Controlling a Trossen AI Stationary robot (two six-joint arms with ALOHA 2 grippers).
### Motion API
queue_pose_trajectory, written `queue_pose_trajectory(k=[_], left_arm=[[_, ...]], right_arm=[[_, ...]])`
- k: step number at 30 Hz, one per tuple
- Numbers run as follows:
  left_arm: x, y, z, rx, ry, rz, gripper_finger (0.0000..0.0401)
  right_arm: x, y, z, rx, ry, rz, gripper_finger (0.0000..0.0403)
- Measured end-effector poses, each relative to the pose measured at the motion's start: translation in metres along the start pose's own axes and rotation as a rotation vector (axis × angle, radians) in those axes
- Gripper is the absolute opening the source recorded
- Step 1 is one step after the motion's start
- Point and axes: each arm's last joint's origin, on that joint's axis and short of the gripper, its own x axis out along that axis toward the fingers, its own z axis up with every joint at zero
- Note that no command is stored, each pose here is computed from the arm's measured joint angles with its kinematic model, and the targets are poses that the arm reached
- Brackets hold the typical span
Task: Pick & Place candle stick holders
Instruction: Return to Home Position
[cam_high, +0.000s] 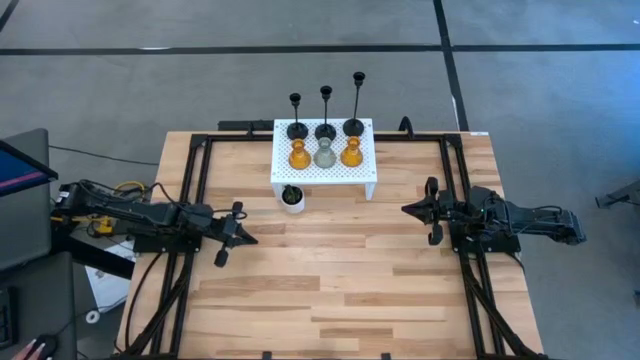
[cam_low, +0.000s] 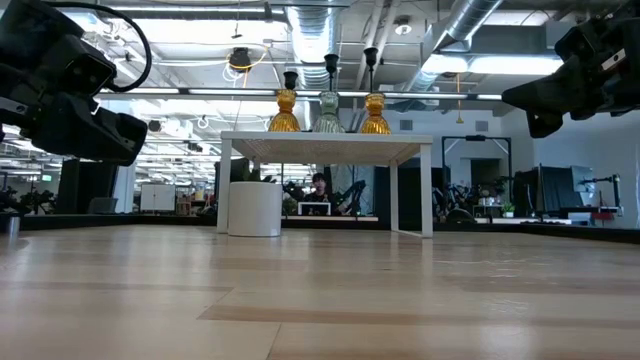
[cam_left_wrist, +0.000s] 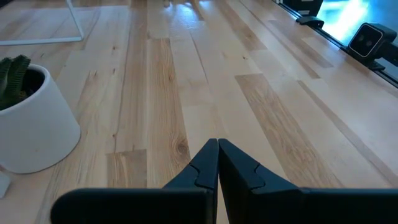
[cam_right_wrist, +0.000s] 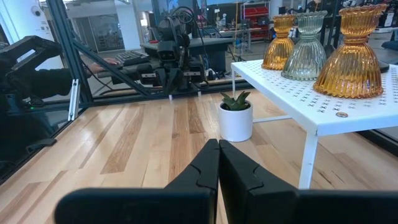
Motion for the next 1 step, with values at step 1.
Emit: queue_pose_trajectory(k=[1], left_arm=[[0.0000, 0.0000, 0.0000, 0.000, 0.000, 0.000, 0.0011]], right_arm=[[0.0000, 0.0000, 0.0000, 0.000, 0.000, 0.000, 0.0000]])
